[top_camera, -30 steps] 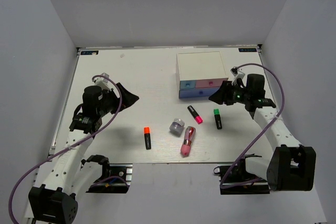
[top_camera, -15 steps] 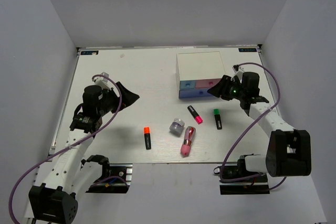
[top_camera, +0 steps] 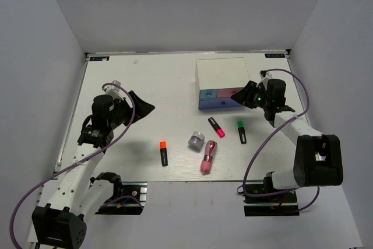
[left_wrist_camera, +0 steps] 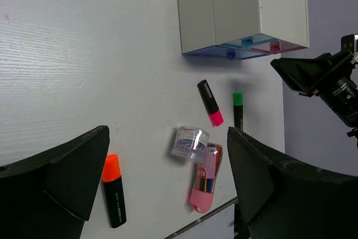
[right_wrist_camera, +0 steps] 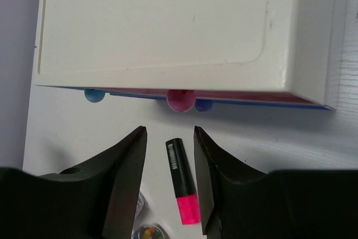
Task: Sort the stationery into containers
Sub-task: Open the drawer in the storage box.
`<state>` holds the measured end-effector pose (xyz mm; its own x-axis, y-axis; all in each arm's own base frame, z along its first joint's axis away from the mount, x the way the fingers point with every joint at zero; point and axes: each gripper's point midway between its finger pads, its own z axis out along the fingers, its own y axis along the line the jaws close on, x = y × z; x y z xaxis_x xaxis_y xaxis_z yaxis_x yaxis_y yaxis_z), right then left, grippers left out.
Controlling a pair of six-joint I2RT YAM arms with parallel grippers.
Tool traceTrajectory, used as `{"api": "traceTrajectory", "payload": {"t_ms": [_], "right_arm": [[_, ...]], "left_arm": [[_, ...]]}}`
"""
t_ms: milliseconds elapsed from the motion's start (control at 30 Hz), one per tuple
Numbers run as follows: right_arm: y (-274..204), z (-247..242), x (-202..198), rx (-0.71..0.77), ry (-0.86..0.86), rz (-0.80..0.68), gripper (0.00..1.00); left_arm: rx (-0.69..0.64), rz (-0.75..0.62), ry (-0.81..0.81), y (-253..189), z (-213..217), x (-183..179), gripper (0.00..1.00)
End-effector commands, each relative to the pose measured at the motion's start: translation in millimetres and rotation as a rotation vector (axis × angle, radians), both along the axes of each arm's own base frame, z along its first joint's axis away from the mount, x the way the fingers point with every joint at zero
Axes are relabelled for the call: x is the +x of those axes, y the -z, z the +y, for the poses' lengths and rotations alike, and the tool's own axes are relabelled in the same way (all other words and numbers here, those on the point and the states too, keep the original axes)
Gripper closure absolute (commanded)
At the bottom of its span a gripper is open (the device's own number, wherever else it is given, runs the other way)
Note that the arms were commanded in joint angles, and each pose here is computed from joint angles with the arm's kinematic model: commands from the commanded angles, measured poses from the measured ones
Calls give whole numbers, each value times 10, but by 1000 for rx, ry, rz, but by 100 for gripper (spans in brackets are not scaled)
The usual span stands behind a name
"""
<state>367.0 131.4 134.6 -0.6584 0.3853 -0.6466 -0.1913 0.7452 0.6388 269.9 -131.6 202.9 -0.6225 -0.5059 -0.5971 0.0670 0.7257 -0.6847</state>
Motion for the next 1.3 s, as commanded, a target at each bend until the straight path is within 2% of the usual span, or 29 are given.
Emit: {"api": "traceTrajectory", "payload": {"t_ms": [0,167,433,533,1267], "right_arm": [[-80,-20,147,7,40,-55,55],[-23,-19,176,33,68,-29,61],[-12,-14,214,62,98,-18,61],[-20,2,232,69,101,-18,56],[-131,69,476,59,87,-105,60]], "left_arm": [[-15,-27,14,-42,-35,9,4],[-26,-22,18,-48,-51,-1,4],[-28,-31,18,-73,-49,-10,4],[-35,-27,15,-76,-52,-10,4],[-44,-28,0,-118,-43,-73,4]]}}
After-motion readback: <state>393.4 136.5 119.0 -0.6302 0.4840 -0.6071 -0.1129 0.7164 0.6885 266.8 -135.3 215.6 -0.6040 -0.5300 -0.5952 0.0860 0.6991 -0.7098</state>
